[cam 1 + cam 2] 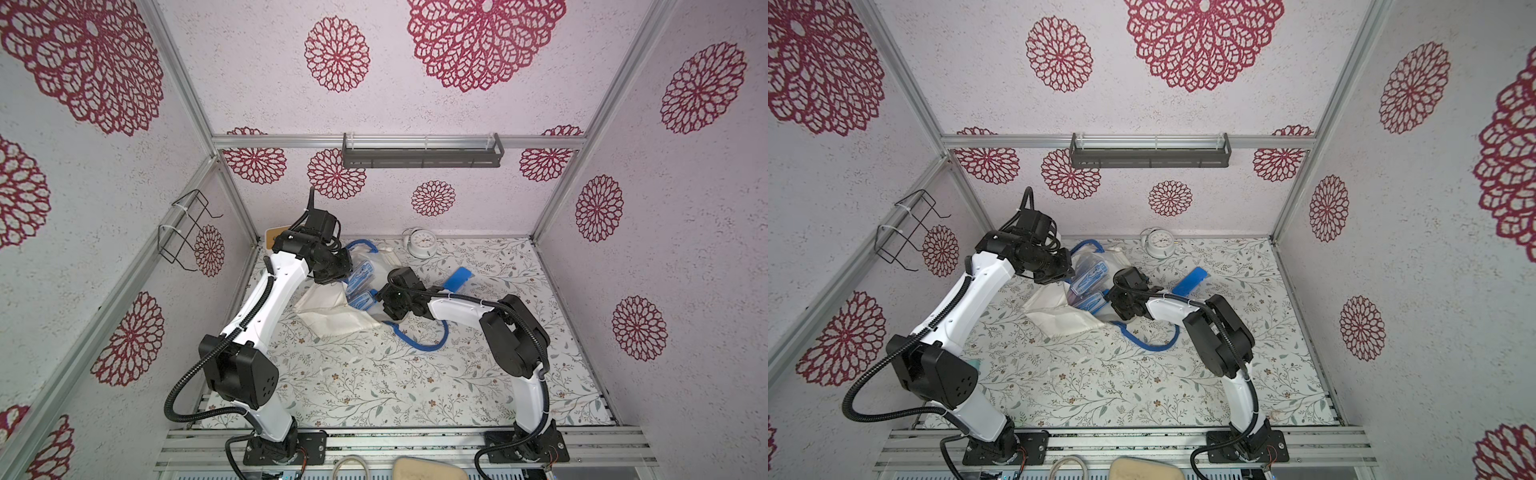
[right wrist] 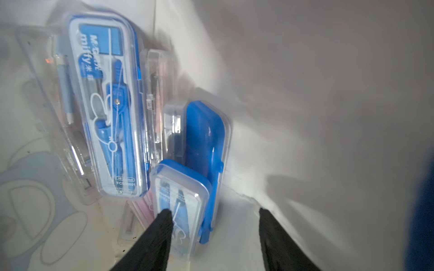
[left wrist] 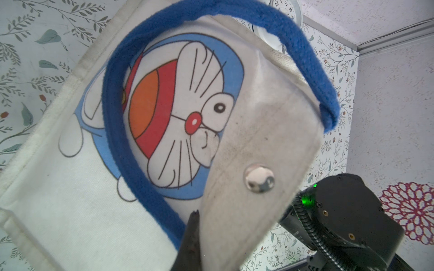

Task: Take out the compass set from the canvas bag
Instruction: Pick up the compass set from the canvas bag.

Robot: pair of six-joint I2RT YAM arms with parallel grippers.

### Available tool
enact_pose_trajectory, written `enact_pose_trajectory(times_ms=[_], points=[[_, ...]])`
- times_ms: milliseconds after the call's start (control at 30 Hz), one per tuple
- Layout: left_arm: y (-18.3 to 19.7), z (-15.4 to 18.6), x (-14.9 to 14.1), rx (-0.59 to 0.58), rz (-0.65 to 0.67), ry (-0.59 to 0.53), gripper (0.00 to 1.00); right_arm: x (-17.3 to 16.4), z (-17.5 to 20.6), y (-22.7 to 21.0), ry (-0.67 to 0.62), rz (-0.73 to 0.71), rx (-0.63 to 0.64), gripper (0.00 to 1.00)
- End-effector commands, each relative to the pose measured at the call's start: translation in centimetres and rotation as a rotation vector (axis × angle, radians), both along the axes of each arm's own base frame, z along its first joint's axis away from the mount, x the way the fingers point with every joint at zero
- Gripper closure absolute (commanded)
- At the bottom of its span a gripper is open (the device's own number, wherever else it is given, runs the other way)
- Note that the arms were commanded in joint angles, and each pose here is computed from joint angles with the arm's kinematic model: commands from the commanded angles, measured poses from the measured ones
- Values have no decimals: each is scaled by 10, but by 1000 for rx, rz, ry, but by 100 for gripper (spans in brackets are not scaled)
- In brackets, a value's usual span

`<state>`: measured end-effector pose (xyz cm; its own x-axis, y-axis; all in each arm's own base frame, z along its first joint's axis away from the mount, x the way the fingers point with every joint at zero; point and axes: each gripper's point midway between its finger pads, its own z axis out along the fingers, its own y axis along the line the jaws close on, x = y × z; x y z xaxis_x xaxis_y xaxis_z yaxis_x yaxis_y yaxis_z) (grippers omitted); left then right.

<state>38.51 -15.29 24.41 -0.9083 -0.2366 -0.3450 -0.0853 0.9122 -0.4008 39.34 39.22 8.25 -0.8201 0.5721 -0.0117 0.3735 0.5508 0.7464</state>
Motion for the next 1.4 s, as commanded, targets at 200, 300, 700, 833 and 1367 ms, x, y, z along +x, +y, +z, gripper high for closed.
enact_pose_trajectory(times_ms=[200,300,700,833,1367], points=[[-8,15,-10,-62,-23,-7,100,24,-3,17,5,-48,127,38],[-9,14,-11,-67,-25,-3,100,29,-4,21,-4,-54,152,38],[-10,15,-14,-69,-51,-10,100,51,48,34,-195,-58,283,68],[-8,17,-14,-69,-50,-17,100,49,44,36,-188,-54,278,80],[14,23,-13,-76,-8,-33,100,33,73,17,-241,-50,264,92]])
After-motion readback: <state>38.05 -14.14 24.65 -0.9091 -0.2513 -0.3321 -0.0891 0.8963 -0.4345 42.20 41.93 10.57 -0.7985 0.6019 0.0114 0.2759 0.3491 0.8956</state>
